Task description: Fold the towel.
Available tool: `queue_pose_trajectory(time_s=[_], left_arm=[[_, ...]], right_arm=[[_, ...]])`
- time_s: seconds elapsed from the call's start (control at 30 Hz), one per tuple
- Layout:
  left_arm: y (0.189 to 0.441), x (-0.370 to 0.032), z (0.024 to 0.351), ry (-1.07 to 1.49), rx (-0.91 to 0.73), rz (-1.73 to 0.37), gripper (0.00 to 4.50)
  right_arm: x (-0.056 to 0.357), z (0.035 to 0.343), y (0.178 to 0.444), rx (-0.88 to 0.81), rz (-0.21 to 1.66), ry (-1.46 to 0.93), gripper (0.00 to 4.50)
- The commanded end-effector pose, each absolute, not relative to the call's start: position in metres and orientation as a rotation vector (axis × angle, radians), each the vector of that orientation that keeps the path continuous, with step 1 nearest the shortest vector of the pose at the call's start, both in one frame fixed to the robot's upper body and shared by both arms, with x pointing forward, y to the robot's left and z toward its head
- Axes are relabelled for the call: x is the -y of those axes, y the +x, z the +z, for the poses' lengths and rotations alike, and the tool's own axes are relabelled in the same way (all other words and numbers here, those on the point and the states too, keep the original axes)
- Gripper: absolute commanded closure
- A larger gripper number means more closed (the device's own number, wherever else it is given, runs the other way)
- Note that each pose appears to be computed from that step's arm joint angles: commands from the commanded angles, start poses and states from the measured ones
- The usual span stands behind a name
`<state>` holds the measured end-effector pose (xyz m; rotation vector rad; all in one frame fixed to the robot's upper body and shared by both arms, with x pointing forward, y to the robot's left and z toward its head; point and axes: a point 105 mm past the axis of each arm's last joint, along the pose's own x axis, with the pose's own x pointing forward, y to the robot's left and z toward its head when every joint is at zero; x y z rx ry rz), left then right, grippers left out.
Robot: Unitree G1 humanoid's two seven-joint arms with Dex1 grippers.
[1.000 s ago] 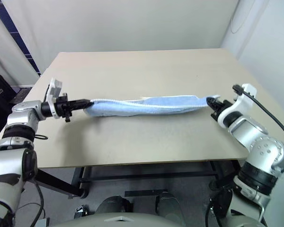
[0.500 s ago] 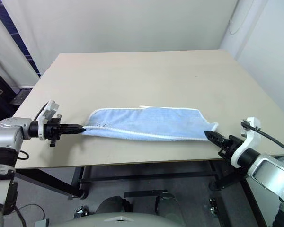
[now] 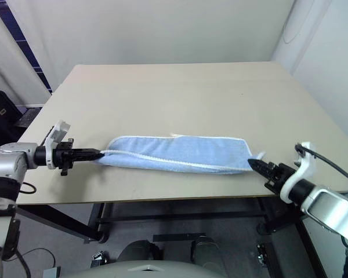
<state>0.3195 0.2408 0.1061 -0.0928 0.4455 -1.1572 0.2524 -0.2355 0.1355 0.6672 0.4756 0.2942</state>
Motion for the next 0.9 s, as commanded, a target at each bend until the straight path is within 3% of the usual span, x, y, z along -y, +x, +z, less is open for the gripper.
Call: queue_pose_trajectory(time_s=[0.03, 0.27, 0.53, 0.9], left_arm=[[0.334, -0.246, 0.120, -0.087, -0.381, -1.107, 4.47], [0.362, -0.240, 0.126, -0.101, -0.333, -1.028, 4.47], [0.375, -0.234, 0.124, -0.112, -0.317, -0.977, 4.47], [0.384, -0.227, 0.114, -0.129, -0.307, -0.922, 4.47]], right_arm=[[0.236, 0.153, 0.271, -0.416, 0.274, 0.697, 4.50], [0.231, 0.139, 0.316, -0.420, 0.177, 0.779, 4.50], [0.225, 0.125, 0.351, -0.435, 0.098, 0.861, 4.50], [0.222, 0.114, 0.373, -0.447, 0.037, 0.942, 4.50]])
